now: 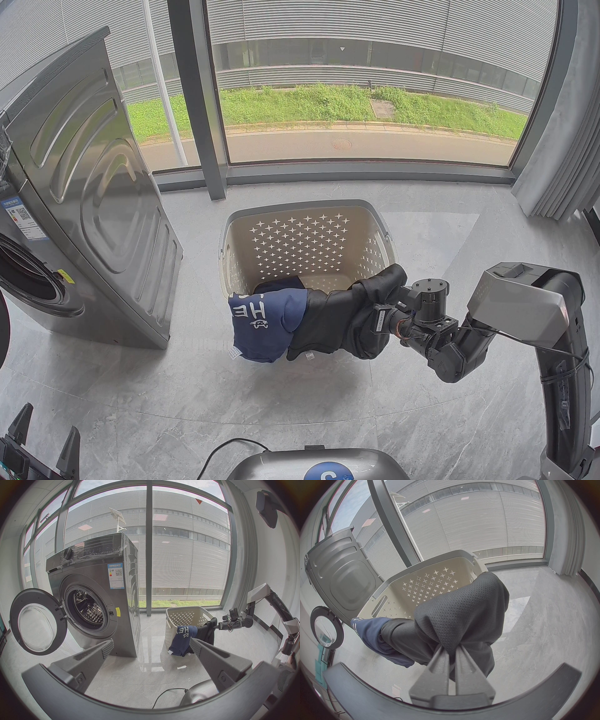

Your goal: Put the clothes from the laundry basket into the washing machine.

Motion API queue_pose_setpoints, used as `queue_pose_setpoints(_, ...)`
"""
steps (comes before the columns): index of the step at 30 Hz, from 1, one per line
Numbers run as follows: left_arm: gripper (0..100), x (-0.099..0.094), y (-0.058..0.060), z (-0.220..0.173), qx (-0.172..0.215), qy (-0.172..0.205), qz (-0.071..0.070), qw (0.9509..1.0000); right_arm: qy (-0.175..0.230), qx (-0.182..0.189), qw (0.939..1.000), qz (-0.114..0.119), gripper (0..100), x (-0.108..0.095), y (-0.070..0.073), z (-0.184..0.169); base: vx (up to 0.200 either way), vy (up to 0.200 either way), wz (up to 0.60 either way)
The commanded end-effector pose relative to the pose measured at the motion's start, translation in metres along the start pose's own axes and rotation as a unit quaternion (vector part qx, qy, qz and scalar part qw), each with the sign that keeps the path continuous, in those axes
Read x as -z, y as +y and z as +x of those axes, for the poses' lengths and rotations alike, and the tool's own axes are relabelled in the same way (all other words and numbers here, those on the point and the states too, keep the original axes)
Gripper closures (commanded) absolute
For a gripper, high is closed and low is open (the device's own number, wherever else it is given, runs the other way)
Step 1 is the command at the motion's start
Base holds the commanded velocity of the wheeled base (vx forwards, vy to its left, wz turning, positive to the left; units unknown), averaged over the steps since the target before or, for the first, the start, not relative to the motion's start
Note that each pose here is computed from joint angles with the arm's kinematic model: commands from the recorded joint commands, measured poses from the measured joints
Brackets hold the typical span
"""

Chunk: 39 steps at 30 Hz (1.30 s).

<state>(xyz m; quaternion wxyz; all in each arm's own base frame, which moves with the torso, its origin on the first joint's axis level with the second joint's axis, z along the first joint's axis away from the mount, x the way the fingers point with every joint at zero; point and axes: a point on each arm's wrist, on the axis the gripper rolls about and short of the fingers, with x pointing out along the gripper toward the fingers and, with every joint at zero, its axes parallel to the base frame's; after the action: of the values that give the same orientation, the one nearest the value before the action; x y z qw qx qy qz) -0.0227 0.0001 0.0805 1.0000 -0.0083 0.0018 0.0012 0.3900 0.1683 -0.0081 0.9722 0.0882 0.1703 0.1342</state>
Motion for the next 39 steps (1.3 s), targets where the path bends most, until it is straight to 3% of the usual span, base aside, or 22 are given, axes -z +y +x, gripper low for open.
queue_pose_setpoints(1, 0, 0.004, 0.000, 0.000, 0.000, 0.000, 0.000, 1.0000, -0.003, -0.006, 1.0000, -0.001, 100, -0.001, 0.005, -0.003, 0.000, 0.000, 0.00)
queue_pose_setpoints(9, 0, 0.004, 0.000, 0.000, 0.000, 0.000, 0.000, 1.0000, -0.015, -0.017, 0.9997, -0.002, 100, -0.013, 0.012, -0.026, 0.000, 0.000, 0.00)
queue_pose_setpoints(19, 0, 0.004, 0.000, 0.000, 0.000, 0.000, 0.000, 1.0000, -0.096, -0.051, 0.9940, 0.005, 100, -0.077, 0.030, -0.092, 0.000, 0.000, 0.00)
queue_pose_setpoints(24, 0, 0.004, 0.000, 0.000, 0.000, 0.000, 0.000, 1.0000, -0.156, -0.081, 0.9843, 0.021, 100, -0.117, 0.042, -0.127, 0.000, 0.000, 0.00)
queue_pose_setpoints(28, 0, 0.004, 0.000, 0.000, 0.000, 0.000, 0.000, 1.0000, -0.178, -0.095, 0.9787, 0.039, 100, -0.132, 0.048, -0.143, 0.000, 0.000, 0.00)
queue_pose_setpoints(29, 0, 0.004, 0.000, 0.000, 0.000, 0.000, 0.000, 1.0000, -0.196, -0.105, 0.9737, 0.051, 100, -0.142, 0.049, -0.160, 0.000, 0.000, 0.00)
queue_pose_setpoints(39, 0, 0.004, 0.000, 0.000, 0.000, 0.000, 0.000, 1.0000, -0.231, -0.149, 0.9599, 0.054, 100, -0.154, 0.069, -0.211, 0.000, 0.000, 0.00)
